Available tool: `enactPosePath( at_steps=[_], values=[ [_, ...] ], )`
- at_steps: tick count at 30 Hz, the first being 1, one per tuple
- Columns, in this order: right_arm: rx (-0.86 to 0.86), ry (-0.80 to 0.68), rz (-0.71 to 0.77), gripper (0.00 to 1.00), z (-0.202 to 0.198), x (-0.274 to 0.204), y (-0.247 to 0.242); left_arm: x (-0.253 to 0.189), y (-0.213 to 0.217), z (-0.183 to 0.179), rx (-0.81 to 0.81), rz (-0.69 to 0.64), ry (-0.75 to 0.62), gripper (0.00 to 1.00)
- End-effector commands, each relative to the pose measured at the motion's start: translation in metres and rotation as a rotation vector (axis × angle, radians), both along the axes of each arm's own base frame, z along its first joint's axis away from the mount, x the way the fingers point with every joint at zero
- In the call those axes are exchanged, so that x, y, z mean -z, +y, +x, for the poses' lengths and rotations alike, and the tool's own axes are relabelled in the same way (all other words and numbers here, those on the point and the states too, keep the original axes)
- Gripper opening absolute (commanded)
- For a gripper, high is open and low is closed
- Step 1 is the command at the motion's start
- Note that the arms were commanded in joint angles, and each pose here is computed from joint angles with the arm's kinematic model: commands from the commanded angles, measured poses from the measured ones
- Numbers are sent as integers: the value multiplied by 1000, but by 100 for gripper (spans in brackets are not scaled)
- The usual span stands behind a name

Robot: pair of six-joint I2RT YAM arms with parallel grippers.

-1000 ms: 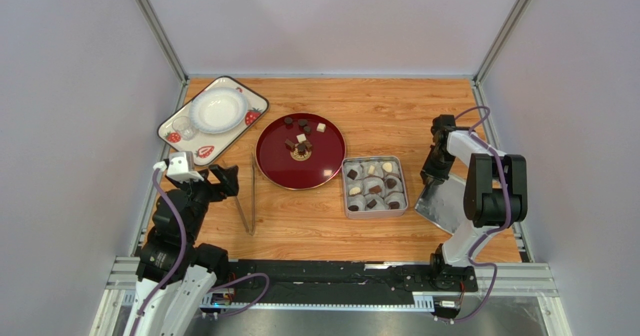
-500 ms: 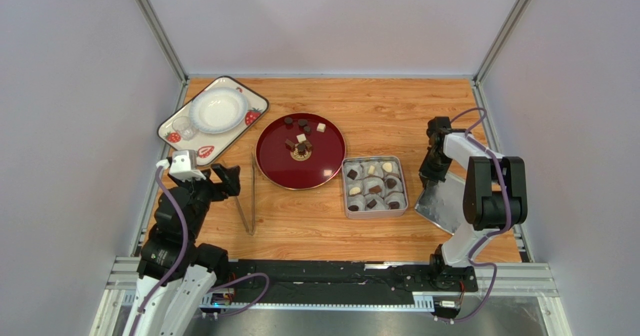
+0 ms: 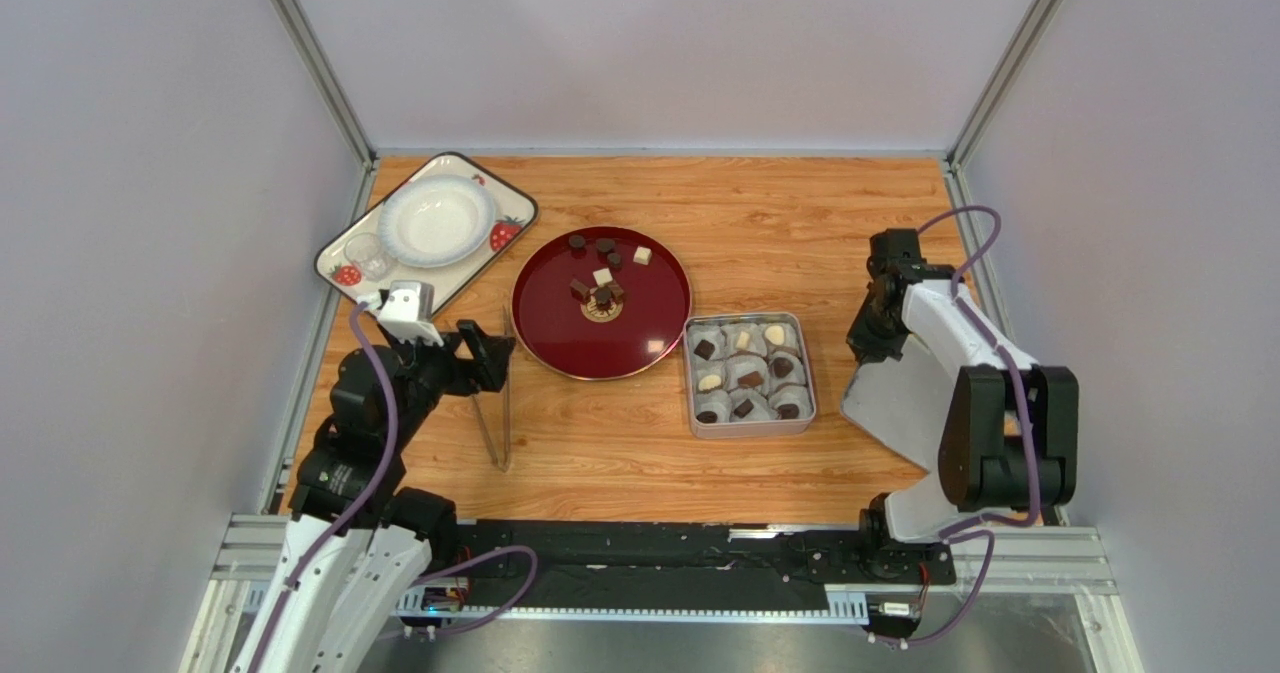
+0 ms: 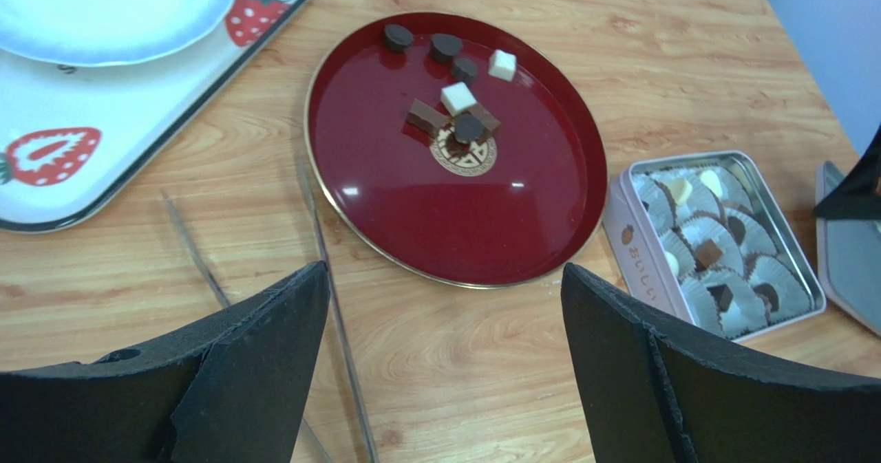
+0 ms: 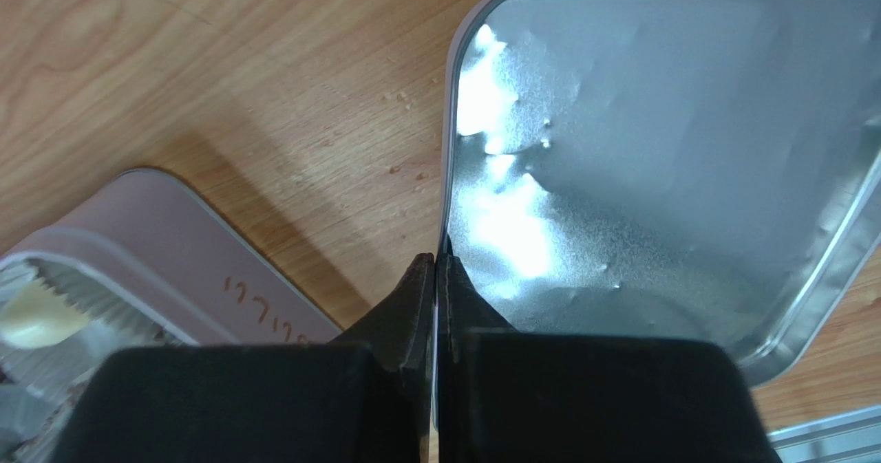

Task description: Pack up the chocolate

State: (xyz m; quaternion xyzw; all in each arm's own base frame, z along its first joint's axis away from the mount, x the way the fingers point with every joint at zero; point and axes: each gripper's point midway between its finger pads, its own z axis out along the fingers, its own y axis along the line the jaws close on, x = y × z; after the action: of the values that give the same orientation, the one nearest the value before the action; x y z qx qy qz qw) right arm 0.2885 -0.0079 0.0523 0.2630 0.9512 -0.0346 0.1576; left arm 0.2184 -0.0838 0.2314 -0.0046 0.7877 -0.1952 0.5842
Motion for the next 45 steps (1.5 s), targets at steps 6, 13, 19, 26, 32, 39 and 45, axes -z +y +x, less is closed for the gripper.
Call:
enactPosePath(
  at_steps=[6,13,19,26,32,39,45],
  values=[
    [-147,-331,20,0,19,-95,34,-31,-50,6,236,-76,-27,89],
    [-261,-578,33,0,18,-184,70,-52,-104,-1,398,-117,-47,88],
    [-321,-751,166,0,6,-238,105,-66,-148,-10,495,-125,-106,88],
    [-300,-881,372,0,-9,-272,142,-84,-207,-19,566,-83,-257,88],
    [-265,-922,511,0,-27,-278,166,-87,-259,-25,593,-56,-334,87],
    [-250,-939,621,0,-47,-281,179,-81,-304,-34,631,-33,-403,85],
    [-249,-946,655,0,-56,-284,183,-71,-327,-40,628,24,-440,81]
  ],
)
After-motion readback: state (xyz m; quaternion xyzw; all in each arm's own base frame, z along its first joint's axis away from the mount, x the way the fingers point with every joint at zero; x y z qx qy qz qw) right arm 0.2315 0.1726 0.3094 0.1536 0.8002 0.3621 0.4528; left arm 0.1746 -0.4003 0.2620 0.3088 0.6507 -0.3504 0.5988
